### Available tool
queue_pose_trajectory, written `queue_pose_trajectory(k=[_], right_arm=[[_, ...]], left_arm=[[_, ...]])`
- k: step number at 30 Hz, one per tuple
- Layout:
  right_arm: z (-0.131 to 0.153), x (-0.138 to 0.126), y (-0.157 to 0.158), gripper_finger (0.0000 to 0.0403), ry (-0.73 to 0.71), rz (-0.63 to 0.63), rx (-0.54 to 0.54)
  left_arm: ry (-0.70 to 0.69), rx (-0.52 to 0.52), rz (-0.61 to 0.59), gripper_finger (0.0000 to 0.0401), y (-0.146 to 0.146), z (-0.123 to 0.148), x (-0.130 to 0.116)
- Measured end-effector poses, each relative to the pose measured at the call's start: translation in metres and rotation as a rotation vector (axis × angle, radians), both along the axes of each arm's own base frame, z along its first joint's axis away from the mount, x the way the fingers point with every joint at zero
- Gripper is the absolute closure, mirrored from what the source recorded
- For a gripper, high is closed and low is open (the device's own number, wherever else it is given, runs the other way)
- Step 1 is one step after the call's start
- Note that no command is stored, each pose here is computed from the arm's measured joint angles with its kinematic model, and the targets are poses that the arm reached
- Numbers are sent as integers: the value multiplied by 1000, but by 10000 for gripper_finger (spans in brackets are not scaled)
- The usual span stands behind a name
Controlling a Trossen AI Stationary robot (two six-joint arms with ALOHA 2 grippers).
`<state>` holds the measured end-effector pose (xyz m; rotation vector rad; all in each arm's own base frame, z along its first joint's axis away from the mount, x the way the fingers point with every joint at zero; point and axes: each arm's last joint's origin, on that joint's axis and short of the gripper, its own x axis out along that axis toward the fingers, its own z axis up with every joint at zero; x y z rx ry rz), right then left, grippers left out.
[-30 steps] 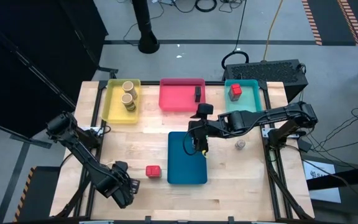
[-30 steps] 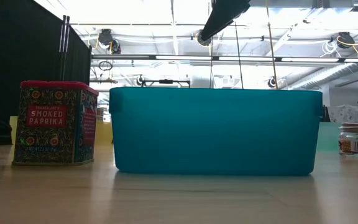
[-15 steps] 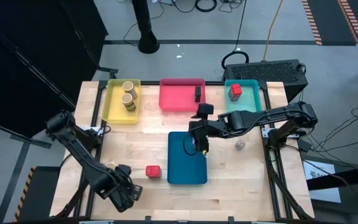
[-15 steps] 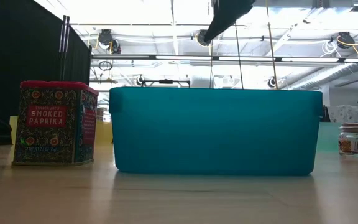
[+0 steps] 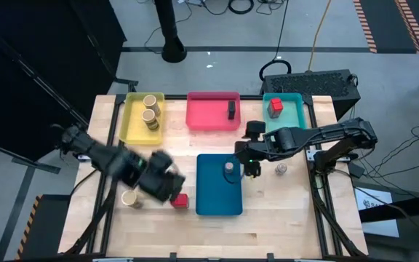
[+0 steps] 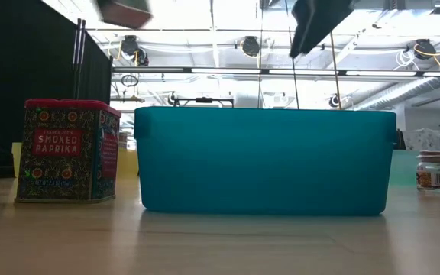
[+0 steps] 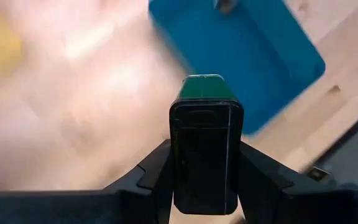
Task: Sort spices by type
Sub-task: Put the black seasoning can into the red bin
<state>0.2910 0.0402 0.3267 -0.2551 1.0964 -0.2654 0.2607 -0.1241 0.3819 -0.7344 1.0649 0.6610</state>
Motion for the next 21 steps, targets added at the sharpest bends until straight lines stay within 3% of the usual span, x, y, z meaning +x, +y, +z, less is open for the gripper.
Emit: queue_pose_trajectory(k=[6, 11, 16, 21], right_arm=[[8, -27, 11, 76, -62, 94, 211], [14, -56, 9, 89, -158, 17, 293], [19, -74, 5, 96, -235, -41, 343], [22, -78, 4, 96, -272, -61, 366]], left_arm=[[-3, 153, -324, 262, 79, 19, 27], [50, 318, -576, 262, 144, 22, 33], [93, 456, -676, 262, 206, 12, 49], [245, 480, -821, 262, 255, -15, 60]])
